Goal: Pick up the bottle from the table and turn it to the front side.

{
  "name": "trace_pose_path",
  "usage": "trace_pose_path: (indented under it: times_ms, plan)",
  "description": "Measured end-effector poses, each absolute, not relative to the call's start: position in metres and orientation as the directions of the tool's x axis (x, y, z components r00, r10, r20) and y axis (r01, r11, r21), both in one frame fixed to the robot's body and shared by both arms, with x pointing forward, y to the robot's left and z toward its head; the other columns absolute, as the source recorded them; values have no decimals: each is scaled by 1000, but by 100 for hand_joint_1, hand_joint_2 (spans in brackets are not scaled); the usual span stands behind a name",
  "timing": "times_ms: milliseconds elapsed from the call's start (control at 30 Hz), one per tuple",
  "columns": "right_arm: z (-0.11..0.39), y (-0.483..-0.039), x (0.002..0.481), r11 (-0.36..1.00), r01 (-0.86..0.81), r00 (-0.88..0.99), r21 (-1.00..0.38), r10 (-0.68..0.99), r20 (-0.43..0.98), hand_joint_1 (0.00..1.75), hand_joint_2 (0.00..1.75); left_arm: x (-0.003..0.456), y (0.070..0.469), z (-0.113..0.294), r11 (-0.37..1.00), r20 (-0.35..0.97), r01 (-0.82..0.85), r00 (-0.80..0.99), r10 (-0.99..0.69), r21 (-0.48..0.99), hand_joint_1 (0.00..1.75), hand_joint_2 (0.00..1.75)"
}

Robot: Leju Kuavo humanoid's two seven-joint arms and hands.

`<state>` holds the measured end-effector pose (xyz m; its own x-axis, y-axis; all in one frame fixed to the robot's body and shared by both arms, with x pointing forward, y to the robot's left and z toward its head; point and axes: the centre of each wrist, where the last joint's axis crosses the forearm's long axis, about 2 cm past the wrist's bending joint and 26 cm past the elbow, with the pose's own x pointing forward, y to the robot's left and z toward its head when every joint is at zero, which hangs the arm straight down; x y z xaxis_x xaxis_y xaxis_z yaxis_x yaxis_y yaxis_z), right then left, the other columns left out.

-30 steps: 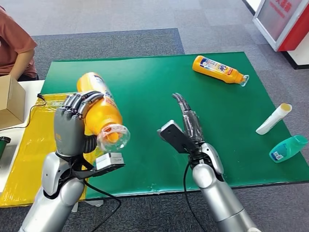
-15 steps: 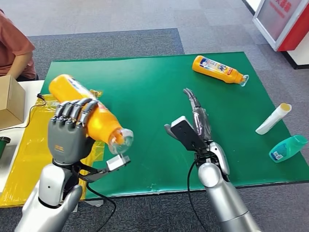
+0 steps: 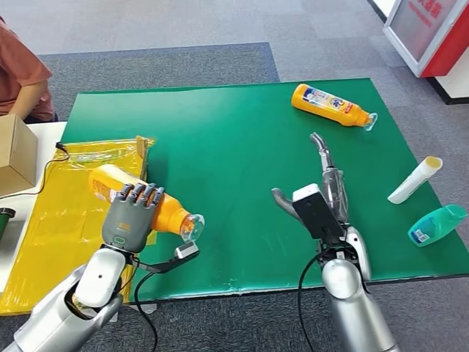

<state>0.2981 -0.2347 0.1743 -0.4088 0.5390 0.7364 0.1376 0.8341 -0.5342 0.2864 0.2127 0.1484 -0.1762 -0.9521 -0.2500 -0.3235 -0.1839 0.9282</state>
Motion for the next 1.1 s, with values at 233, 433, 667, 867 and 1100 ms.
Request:
trace_pose_path:
  times_ms: [233,433,667,867,1100]
  plan:
    - [190,-238,291,844,160,-461,-512,523,717,0,175,292,228,128,-199,-231,-216,-132,-964,956,175,175]
    - [192,-238,291,845,163,-468,-510,521,714,0,175,296,231,121,-195,-217,-169,-122,-969,966,175,175]
    - [195,-238,292,845,168,-474,-508,521,710,0,175,306,238,106,-170,-175,-60,-102,-979,984,167,175]
    - [201,-234,295,844,165,-497,-509,518,697,0,175,320,251,94,-140,-142,-27,-60,-988,990,0,175]
    - [205,-232,293,842,169,-518,-512,517,681,0,175,321,259,80,-94,-94,13,-9,-996,996,0,175]
